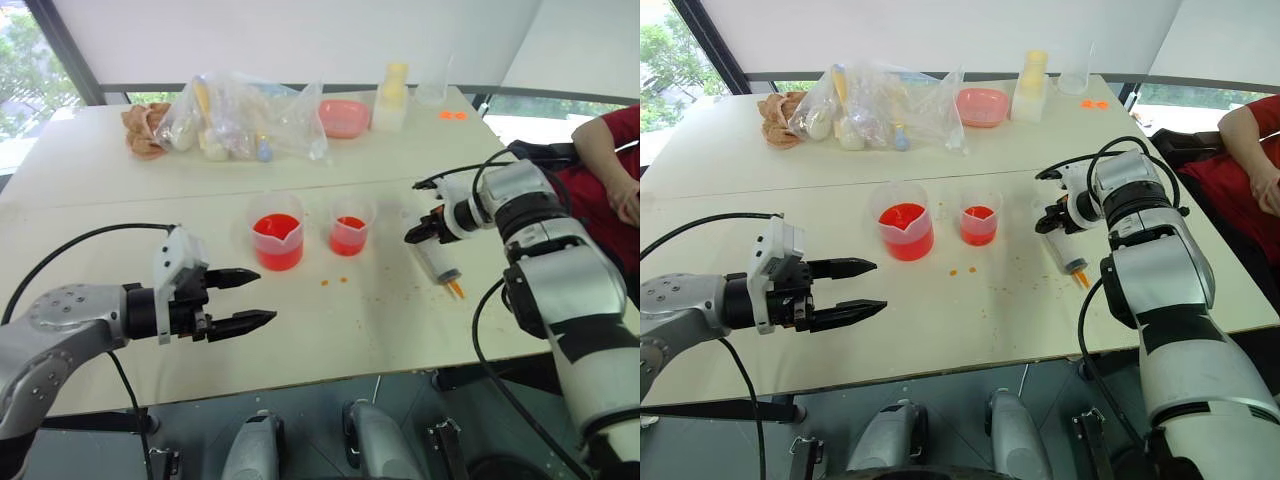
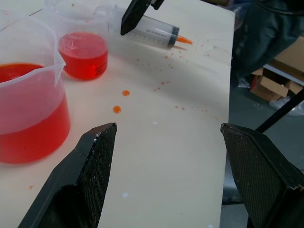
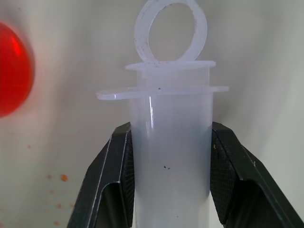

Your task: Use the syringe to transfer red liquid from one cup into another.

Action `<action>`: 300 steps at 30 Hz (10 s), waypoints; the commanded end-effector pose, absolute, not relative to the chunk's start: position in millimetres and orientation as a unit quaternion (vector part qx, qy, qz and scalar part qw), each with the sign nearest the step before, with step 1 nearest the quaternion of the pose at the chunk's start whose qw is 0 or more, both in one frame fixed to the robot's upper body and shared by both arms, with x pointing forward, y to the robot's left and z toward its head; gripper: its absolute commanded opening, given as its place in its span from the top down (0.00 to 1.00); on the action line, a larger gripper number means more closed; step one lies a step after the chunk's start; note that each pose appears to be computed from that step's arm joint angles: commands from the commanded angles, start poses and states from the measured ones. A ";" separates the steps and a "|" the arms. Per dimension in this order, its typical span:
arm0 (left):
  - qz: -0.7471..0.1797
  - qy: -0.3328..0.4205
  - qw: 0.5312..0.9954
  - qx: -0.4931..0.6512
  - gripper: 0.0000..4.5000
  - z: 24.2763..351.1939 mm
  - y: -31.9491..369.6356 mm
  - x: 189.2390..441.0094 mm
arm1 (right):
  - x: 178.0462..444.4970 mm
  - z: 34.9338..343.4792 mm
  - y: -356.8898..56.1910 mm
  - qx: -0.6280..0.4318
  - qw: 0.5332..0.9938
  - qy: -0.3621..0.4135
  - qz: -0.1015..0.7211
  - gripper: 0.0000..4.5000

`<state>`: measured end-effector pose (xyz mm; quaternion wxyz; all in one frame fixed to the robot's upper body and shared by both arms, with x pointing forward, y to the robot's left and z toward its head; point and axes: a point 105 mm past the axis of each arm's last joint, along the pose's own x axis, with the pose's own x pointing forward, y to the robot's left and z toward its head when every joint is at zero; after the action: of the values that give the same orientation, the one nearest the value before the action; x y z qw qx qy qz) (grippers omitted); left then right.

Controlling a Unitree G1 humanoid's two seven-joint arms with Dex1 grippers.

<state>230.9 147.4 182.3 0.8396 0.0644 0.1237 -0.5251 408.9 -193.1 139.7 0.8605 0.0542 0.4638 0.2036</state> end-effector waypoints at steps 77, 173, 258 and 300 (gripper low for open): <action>-0.365 -0.154 0.893 0.214 0.18 325.2 173.4 370.3 | 360.7 252.3 48.4 0.042 0.856 -0.185 0.481 0.67; -0.478 -0.107 0.867 0.087 0.14 293.3 150.8 346.7 | 368.8 297.4 -88.7 0.079 0.927 -0.225 0.289 0.67; -0.593 -0.163 0.780 0.111 0.99 278.3 2.9 382.4 | 367.6 314.4 -79.9 0.047 0.916 -0.293 0.269 0.67; -0.593 0.022 0.796 0.121 0.23 179.2 80.9 253.0 | 394.6 143.6 -208.5 0.134 0.917 0.337 0.168 0.67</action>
<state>255.4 84.3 171.7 0.7982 0.1124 0.0437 -0.5902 386.6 -206.2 131.6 0.9049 0.1426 0.3640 0.1683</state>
